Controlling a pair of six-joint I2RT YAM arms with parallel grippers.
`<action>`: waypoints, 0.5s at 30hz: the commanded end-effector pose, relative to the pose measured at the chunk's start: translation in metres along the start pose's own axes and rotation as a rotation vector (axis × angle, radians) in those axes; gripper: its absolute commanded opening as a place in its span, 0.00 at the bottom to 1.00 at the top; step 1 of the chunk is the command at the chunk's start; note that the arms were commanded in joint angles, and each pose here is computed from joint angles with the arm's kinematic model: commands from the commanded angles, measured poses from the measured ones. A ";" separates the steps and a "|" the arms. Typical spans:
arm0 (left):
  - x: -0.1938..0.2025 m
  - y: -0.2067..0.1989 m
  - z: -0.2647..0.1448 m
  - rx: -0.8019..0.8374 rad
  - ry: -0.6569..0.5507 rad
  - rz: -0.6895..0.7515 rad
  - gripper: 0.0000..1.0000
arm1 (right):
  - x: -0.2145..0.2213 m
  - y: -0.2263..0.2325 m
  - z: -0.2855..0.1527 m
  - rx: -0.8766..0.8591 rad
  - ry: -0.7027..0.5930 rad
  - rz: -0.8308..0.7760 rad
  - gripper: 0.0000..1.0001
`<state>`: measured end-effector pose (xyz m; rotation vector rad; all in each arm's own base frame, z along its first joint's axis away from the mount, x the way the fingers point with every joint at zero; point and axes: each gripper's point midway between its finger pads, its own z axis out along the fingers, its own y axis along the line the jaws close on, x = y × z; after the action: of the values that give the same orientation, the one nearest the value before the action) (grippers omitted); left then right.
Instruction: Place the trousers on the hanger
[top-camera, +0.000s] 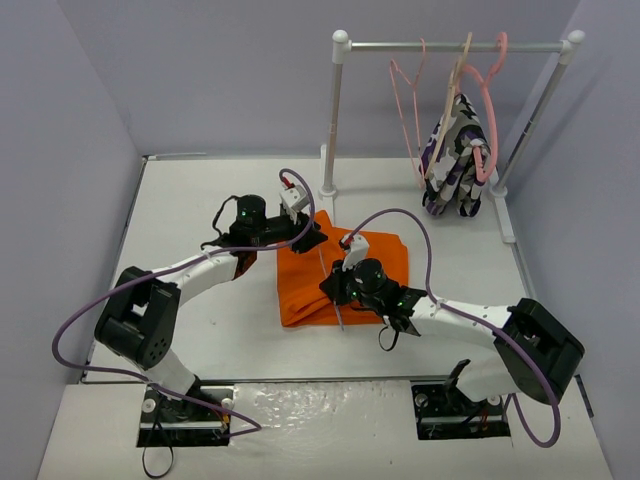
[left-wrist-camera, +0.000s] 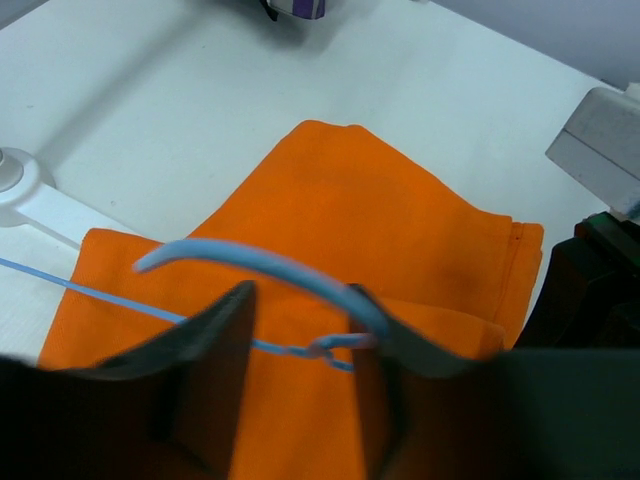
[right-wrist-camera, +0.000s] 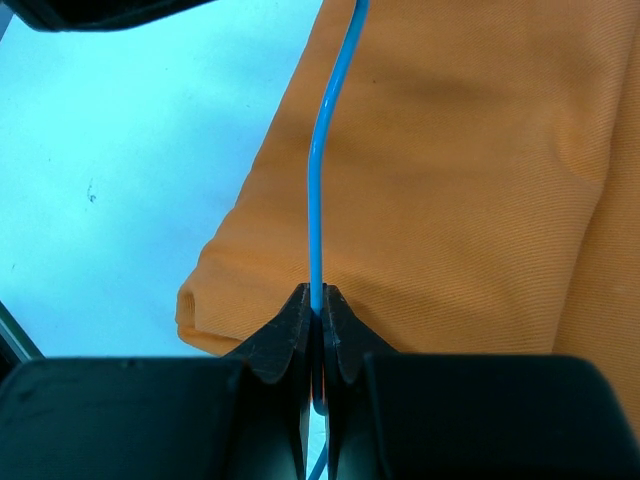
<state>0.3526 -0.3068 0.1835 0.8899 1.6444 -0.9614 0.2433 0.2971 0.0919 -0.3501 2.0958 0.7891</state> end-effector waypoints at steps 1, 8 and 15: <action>-0.056 0.001 -0.001 0.003 -0.154 0.129 0.10 | -0.030 0.019 0.003 -0.051 -0.079 -0.008 0.00; -0.055 -0.001 -0.001 0.008 -0.169 0.130 0.04 | -0.027 0.019 0.004 -0.050 -0.059 -0.018 0.00; -0.045 -0.006 -0.005 0.034 -0.135 0.170 0.07 | -0.048 0.023 -0.014 -0.031 -0.042 -0.061 0.36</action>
<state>0.3592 -0.3080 0.1954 0.8915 1.5751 -0.9358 0.2436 0.2988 0.0956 -0.3844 2.1161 0.7701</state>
